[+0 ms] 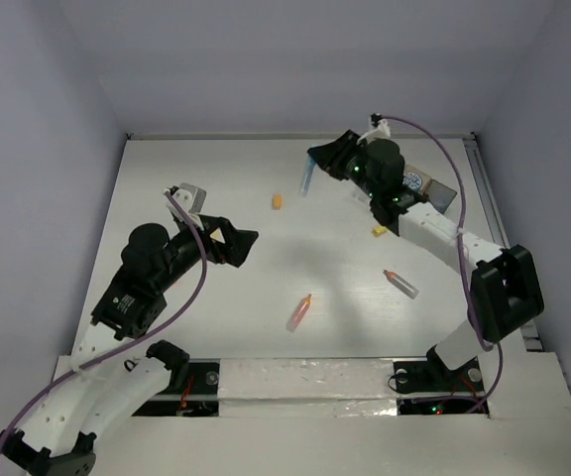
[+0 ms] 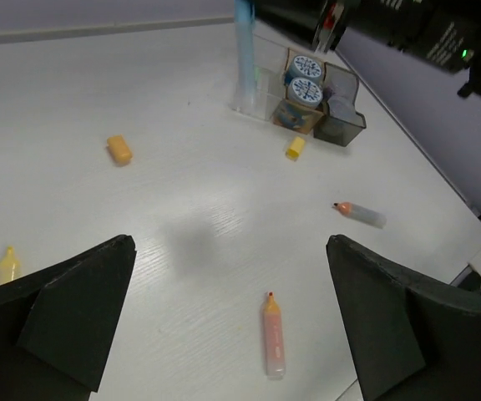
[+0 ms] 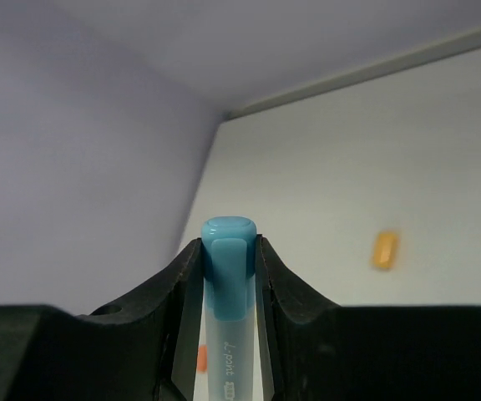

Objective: Sort the stationery into containers
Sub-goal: Place the pen in the storage box.

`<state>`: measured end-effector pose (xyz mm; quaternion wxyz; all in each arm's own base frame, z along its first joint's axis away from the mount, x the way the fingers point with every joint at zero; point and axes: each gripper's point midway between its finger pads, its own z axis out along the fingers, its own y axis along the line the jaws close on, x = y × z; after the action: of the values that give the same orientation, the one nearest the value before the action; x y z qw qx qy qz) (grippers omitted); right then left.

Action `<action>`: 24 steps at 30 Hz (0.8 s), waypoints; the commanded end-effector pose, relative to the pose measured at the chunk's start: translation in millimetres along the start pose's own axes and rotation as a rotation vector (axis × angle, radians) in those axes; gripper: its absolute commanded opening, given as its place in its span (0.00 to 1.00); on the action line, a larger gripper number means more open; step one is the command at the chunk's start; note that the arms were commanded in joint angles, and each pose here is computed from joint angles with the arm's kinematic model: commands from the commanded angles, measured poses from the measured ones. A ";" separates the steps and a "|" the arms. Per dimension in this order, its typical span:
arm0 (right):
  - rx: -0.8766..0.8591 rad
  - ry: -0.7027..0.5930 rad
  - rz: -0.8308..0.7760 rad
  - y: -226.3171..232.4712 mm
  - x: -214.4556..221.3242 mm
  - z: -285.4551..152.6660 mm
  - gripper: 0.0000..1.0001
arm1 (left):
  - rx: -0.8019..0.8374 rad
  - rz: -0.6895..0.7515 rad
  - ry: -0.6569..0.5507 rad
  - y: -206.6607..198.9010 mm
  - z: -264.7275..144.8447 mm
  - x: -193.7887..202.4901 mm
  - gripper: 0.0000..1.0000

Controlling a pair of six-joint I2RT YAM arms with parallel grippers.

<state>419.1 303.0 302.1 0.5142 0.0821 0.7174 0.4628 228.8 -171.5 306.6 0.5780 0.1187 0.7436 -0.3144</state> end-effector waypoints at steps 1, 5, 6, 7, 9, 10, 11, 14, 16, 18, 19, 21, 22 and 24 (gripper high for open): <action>0.170 -0.090 -0.080 -54.9 -55.3 4.1 0.00 | 0.003 0.036 -0.014 1.8 -5.9 3.0 0.99; 0.426 -0.219 -0.143 -142.6 -116.3 -12.2 0.00 | 0.000 0.043 -0.010 8.2 -1.1 17.9 0.99; 0.475 -0.238 -0.144 -159.9 -126.8 -15.9 0.00 | 0.005 0.042 -0.005 7.9 0.4 19.8 0.99; 0.499 -0.257 -0.145 -170.5 -139.4 -17.1 0.00 | 0.008 0.049 0.010 7.4 1.7 20.7 0.99; 0.588 -0.273 -0.132 -212.3 -153.8 -20.8 0.00 | 0.001 0.052 0.013 9.1 2.5 21.6 0.99; 0.621 -0.282 -0.129 -224.0 -158.5 -22.0 0.00 | -0.001 0.055 0.014 9.8 2.4 22.6 0.99; 0.623 -0.320 -0.134 -221.7 -174.6 -24.5 0.00 | -0.004 0.056 0.014 10.4 2.0 22.8 0.99; 0.719 -0.307 -0.120 -267.2 -172.7 -21.3 0.00 | -0.017 0.065 0.014 12.9 2.4 22.1 0.99; 0.766 -0.309 -0.115 -289.5 -177.6 -21.4 0.00 | -0.018 0.068 0.022 13.3 4.1 22.9 0.99; 0.779 -0.314 -0.114 -294.9 -179.7 -17.2 0.01 | -0.013 0.069 0.026 12.7 5.2 23.5 0.99; 0.781 -0.307 -0.110 -298.2 -177.2 -15.3 0.01 | -0.010 0.070 0.035 12.6 6.5 25.1 0.99; 0.784 -0.292 -0.102 -306.1 -170.7 -11.4 0.03 | 0.001 0.071 0.040 10.8 7.3 25.7 0.99; 0.783 -0.291 -0.092 -308.7 -167.6 -10.5 0.04 | -0.005 0.069 0.041 13.1 7.8 25.7 0.99; 0.777 -0.278 -0.086 -313.8 -160.3 -8.7 0.13 | -0.003 0.069 0.039 13.8 7.7 25.0 0.99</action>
<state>586.6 25.4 146.5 0.5260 0.3048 0.7864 0.1095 231.9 -168.5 261.1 0.5527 0.1410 0.7713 -0.2826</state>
